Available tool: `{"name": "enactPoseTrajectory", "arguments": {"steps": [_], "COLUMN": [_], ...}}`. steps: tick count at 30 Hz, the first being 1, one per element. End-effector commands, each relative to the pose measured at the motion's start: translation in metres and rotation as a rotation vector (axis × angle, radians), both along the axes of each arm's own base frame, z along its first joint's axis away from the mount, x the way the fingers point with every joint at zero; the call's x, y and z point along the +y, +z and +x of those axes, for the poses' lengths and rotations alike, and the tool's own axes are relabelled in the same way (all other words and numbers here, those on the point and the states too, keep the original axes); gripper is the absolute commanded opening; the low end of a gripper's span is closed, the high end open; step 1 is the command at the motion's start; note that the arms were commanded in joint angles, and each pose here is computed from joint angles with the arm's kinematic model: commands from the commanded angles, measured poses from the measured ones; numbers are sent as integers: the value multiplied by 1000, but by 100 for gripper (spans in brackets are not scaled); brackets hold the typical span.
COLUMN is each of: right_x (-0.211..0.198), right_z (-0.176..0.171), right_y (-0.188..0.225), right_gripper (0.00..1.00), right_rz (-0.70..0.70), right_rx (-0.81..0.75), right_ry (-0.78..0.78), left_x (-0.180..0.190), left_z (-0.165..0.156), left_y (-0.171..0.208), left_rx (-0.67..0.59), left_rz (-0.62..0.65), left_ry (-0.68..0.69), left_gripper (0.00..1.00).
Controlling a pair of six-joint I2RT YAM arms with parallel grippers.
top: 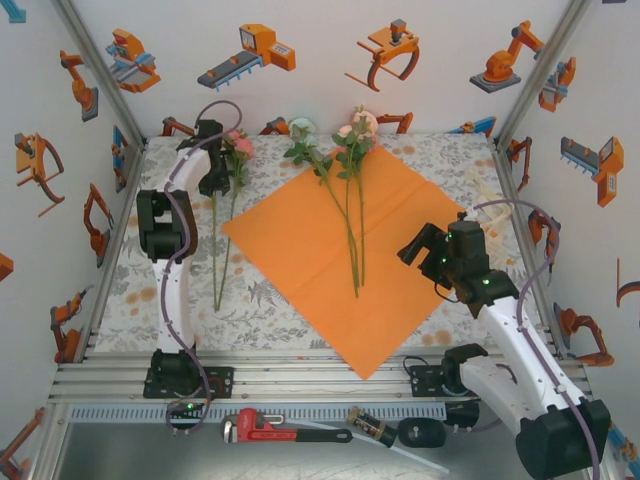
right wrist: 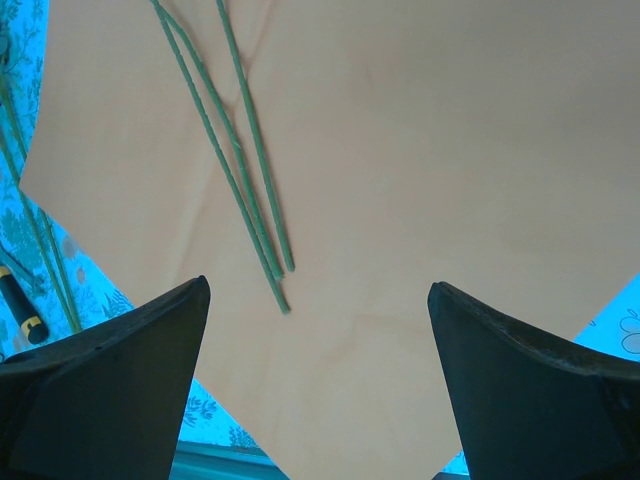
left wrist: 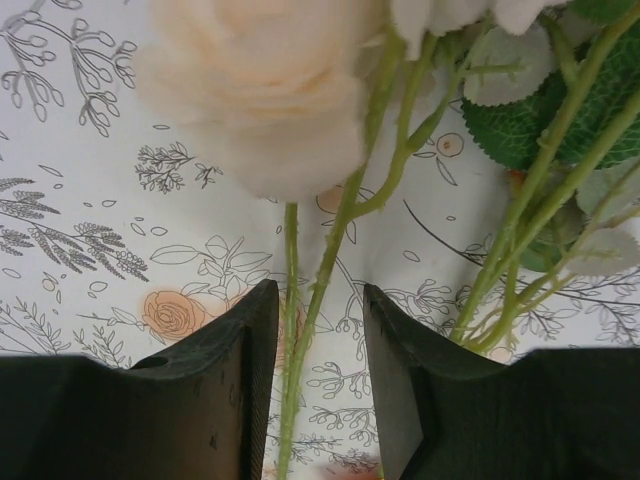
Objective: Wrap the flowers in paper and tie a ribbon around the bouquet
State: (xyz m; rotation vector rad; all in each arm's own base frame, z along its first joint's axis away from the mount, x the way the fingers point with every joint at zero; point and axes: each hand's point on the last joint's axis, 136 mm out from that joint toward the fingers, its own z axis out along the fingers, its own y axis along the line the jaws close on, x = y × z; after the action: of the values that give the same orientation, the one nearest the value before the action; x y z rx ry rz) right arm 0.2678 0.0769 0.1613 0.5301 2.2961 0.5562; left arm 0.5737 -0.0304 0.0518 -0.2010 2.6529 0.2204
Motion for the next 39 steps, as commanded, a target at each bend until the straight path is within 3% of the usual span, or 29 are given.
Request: {"name": "enactPoseTrajectory", "arguments": {"steps": [1, 8, 15, 20, 26, 29, 32, 35, 39], "right_x": [-4, -3, -4, -4, -3, -2, -1, 0, -3], "right_z": [3, 2, 0, 1, 4, 6, 8, 7, 0], "right_y": [20, 28, 31, 32, 33, 31, 31, 31, 31], "right_gripper": [81, 81, 81, 81, 81, 81, 81, 81, 81], "right_rz": [-7, -5, 2, 3, 5, 8, 8, 9, 7], "right_rx": [-47, -58, -65, -66, -65, -62, -61, -57, -59], "right_ry": [-16, -14, -20, -21, -21, -19, -18, -11, -14], "left_x": [9, 16, 20, 21, -9, -47, -129, -228, -336], "left_z": [-12, -17, -17, -13, -26, -36, -40, -42, -39], "left_y": [-10, -25, -16, 53, 191, 249, 283, 299, 280], "left_rx": [91, 171, 150, -17, -336, -471, -562, -615, -582], "left_rz": [13, 4, -13, -4, -139, -268, -417, -498, -623], "left_ry": [-7, 11, 11, 3, -35, -75, -199, -337, -399], "left_gripper": [38, 30, 7, 0, 0, 0, 0, 0, 0]}}
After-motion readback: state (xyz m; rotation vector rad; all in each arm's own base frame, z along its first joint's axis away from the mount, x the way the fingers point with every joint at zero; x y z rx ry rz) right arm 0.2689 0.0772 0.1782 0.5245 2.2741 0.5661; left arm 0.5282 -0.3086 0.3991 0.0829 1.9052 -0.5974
